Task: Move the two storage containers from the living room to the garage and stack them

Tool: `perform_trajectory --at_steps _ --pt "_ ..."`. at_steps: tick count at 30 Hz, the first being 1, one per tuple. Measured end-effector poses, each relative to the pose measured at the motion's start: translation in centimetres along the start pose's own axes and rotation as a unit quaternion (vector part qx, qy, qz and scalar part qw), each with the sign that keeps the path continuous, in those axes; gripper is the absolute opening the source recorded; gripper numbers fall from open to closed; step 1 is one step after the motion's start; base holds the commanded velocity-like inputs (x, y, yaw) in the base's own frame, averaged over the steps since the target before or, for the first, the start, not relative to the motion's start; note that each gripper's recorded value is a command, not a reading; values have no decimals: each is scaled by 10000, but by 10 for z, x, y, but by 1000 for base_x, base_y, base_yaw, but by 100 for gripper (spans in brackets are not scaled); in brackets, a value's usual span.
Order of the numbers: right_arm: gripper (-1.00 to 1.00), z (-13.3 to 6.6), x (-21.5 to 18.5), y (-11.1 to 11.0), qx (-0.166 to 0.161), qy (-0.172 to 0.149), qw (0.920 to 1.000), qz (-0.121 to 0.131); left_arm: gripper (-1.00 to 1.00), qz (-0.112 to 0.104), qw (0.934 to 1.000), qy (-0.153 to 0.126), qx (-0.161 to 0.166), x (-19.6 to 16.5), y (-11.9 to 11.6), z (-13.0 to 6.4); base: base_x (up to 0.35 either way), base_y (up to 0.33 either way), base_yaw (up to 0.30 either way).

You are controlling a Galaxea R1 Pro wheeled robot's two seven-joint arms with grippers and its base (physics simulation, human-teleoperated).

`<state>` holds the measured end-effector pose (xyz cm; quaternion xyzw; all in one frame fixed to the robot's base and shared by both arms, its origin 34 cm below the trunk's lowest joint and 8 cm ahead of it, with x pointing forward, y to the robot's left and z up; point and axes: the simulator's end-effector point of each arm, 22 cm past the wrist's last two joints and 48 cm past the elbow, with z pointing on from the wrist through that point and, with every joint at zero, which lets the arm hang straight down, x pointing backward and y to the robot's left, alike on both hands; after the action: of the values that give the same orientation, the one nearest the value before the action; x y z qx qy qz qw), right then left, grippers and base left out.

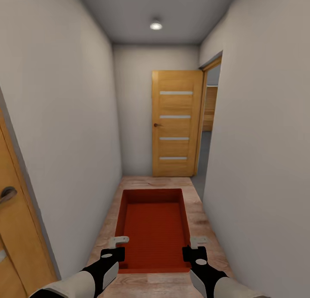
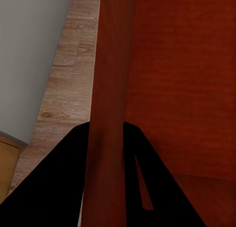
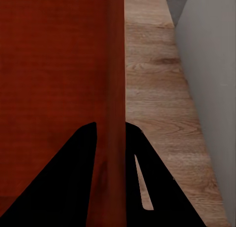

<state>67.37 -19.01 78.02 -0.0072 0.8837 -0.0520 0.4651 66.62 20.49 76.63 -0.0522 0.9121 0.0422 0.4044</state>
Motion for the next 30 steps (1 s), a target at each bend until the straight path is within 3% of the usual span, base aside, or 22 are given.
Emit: perform_trajectory --at_steps 30 --pt "-100 0 0 0 0 -2 10000 0 -100 -1 10000 -2 0 0 0 0 322 0 0"
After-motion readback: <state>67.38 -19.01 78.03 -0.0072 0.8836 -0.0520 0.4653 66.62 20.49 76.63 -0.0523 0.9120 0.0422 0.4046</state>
